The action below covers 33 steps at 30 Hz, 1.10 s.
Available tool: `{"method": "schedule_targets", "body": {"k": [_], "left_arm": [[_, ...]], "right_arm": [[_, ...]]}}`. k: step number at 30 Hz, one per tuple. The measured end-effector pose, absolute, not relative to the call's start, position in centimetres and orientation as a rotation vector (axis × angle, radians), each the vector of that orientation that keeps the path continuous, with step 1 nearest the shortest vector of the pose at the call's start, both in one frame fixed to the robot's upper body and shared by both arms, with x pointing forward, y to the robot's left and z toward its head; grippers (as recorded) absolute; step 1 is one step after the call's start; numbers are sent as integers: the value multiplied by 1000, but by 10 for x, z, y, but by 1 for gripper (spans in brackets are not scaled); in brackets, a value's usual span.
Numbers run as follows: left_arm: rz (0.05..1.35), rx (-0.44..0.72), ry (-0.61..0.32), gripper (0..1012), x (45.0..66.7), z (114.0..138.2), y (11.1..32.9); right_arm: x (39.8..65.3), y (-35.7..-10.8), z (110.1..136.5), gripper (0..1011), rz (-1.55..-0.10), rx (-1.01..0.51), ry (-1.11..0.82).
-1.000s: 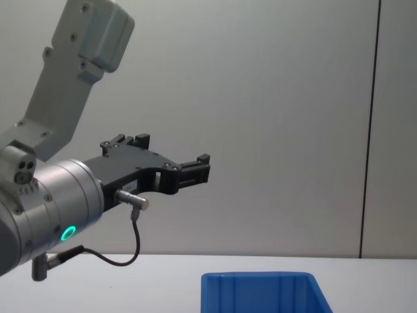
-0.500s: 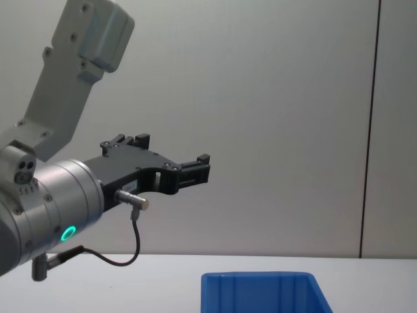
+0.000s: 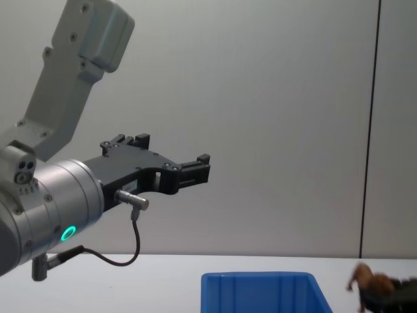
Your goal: Pick up the two dolls from the table and place them into the box.
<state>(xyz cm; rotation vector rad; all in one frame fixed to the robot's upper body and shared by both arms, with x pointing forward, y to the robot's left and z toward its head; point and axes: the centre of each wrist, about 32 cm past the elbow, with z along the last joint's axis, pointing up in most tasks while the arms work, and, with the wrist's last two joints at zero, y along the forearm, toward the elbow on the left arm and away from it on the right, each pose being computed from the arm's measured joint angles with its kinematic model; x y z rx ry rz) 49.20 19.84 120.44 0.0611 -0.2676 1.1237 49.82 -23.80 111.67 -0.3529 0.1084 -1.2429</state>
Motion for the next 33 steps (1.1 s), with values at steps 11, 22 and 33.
{"method": "schedule_targets", "body": {"k": [11, 22, 33], "left_arm": [[1124, 61, -268, 1003, 492, 1204, 198], [1124, 61, -268, 1003, 492, 1204, 198], [1124, 61, -268, 1003, 492, 1204, 198]], "right_arm": [[507, -220, 1154, 429, -1130, -265, 17], [520, -199, 1172, 428, -1012, -286, 32], [531, -186, 1164, 692, -964, -365, 82]]}}
